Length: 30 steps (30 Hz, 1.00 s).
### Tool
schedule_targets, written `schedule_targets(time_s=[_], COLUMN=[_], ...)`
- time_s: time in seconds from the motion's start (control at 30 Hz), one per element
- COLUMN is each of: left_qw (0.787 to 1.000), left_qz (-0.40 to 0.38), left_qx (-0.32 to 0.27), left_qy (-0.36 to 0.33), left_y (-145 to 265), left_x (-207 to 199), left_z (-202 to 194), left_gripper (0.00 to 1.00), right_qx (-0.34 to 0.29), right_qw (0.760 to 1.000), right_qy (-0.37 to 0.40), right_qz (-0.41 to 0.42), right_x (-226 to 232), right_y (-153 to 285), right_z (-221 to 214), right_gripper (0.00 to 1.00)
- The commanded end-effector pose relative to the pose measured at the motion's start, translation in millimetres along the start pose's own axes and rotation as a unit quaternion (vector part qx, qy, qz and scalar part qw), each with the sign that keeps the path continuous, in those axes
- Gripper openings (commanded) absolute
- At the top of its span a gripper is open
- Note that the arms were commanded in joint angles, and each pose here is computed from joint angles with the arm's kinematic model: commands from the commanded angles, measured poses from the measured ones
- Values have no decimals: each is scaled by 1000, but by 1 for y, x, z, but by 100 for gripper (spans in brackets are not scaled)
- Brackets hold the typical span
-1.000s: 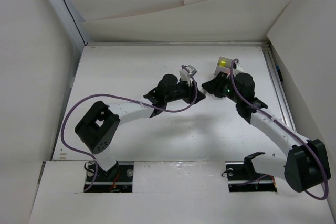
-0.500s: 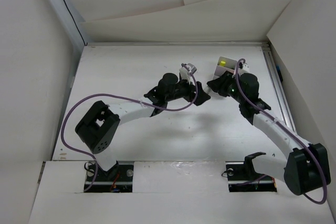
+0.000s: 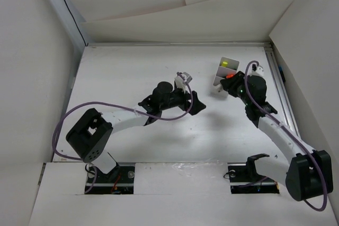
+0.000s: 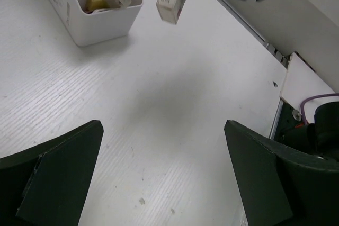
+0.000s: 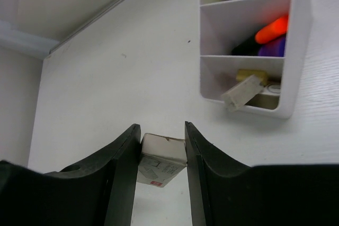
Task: Sort the stationery into containers
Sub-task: Place the stationery in the storage box.
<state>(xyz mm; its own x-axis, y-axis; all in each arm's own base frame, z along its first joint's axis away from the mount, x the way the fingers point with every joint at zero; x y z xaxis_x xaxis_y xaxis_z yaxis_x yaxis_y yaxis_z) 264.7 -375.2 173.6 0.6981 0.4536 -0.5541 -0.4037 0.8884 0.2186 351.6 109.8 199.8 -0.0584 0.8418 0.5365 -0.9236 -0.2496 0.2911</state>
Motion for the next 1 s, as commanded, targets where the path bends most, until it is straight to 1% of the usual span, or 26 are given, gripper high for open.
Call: schedule_targets(time_s=[0.0,0.03,0.07,0.1,0.13,0.17,0.2,0.23,0.27,0.33,0.43,0.47,0.5,0.57,0.6,0.67,0.7,0.73,0.87,0.9,0.97], left_qw=[999,999,1000,1000,1000,1000,1000,1000,1000,999,998,998,996,995,994,992,991,988,983,984,984], left_qz=[-15,-11,-5,2,2,9,9,13,15,30,46,51,59,71,73,91,95,103,123,125,122], left_qx=[-27,-29,-19,-18,-18,-19,-19,-13,-19,-16,-35,-37,-57,-62,-73,-86,-93,-111,-133,-129,-133], left_qy=[-21,-21,-17,-16,-16,-15,-15,-12,-19,-16,-25,-24,-28,-27,-33,-33,-34,-29,-15,-7,-8], left_y=[12,15,17,20,20,22,22,24,25,27,32,34,39,46,51,60,64,70,79,79,81], left_x=[-13,-12,-7,-3,-3,-1,0,3,3,10,12,13,12,15,11,15,15,14,18,20,18], left_z=[13,12,2,-3,-3,-5,-5,-11,-7,-14,-3,-4,7,6,13,16,19,26,31,25,28], left_gripper=[100,100,100,100,100,100,100,100,100,100,100,100,100,100,100,100,100,100,100,100,100], right_qx=[-75,-83,-95,-107,-104,-114,-126,-117,-123,-122,-119,-111,-117,-110,-108,-108,-94,-94,-89,-92,-83], right_qw=[995,993,991,986,986,982,980,979,974,970,961,960,957,956,955,953,953,953,952,951,949], right_qy=[-5,0,-1,-1,-1,-1,-2,6,6,16,32,37,37,49,56,63,73,79,99,105,117], right_qz=[-62,-88,-97,-125,-128,-150,-154,-168,-189,-210,-246,-254,-262,-267,-270,-276,-278,-278,-275,-275,-281], right_x=[-18,-28,-29,-38,-39,-46,-43,-48,-54,-56,-61,-64,-65,-61,-60,-53,-54,-50,-32,-27,-27], right_y=[6,7,7,9,8,8,7,2,1,-7,-17,-19,-21,-31,-34,-40,-45,-48,-59,-61,-67], right_z=[32,34,40,46,43,49,60,57,61,64,64,58,62,58,57,56,49,49,41,43,37], right_gripper=[26,26,26,26,26,26,26,26,26,26,26,26,26,26,26,26,26,26,26,26,26])
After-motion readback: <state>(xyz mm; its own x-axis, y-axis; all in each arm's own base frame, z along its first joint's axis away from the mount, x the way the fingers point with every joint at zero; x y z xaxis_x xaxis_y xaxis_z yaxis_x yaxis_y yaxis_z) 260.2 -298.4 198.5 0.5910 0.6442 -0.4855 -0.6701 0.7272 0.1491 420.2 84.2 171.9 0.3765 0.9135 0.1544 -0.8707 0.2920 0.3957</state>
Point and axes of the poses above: each gripper's point midway between its finger pads, its own y axis back along the fingers, its own x axis along the line the jaws close on, z = x × y, the point moved 1 cm from there along y, back along the fingers, and after that the axes turned 7 degrees about y, right-handed, at the moved point
